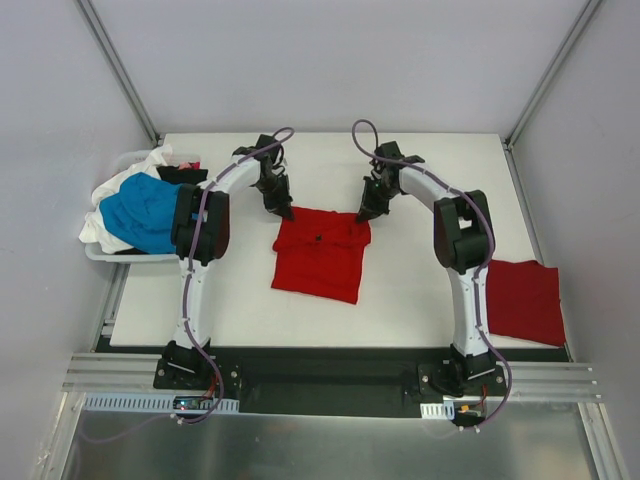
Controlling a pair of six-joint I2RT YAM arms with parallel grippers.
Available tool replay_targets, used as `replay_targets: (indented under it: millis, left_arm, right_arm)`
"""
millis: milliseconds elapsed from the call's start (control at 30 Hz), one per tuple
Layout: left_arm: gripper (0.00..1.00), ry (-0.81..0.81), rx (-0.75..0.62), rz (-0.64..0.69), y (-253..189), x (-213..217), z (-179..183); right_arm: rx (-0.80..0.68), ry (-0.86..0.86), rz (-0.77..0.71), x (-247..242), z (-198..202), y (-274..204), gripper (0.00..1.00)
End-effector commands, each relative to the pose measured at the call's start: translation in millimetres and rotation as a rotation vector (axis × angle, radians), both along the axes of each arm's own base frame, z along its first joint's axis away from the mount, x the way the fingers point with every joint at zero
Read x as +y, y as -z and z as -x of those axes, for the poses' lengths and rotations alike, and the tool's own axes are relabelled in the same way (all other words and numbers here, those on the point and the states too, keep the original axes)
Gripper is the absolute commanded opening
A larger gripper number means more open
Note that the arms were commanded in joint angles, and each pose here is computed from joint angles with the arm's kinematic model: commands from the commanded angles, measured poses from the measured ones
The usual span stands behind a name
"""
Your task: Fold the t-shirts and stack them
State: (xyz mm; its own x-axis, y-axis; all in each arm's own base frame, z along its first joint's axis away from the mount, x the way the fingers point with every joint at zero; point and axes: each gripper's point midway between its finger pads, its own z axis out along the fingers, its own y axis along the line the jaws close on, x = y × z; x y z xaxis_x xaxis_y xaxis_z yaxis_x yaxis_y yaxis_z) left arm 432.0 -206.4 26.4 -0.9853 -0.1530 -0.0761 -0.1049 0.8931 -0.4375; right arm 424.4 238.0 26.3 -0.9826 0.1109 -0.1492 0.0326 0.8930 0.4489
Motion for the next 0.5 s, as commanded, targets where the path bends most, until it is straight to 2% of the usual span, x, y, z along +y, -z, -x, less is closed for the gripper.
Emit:
replay_targets:
  millis: [0, 333, 467]
  left_arm:
    - [0.0, -0.041, 0.011, -0.083, 4, 21, -1]
    - [0.0, -0.094, 0.001, -0.119, -6, 43, 5]
    - [0.0, -0.098, -0.039, -0.108, -23, 43, 10]
  right_arm:
    - [-0.016, -0.005, 0.001, -5, -12, -15, 0.01]
    - [-0.032, -0.002, -0.007, -17, -17, -24, 0.01]
    - [-0.055, -0.021, -0.048, -13, -12, -49, 0.01]
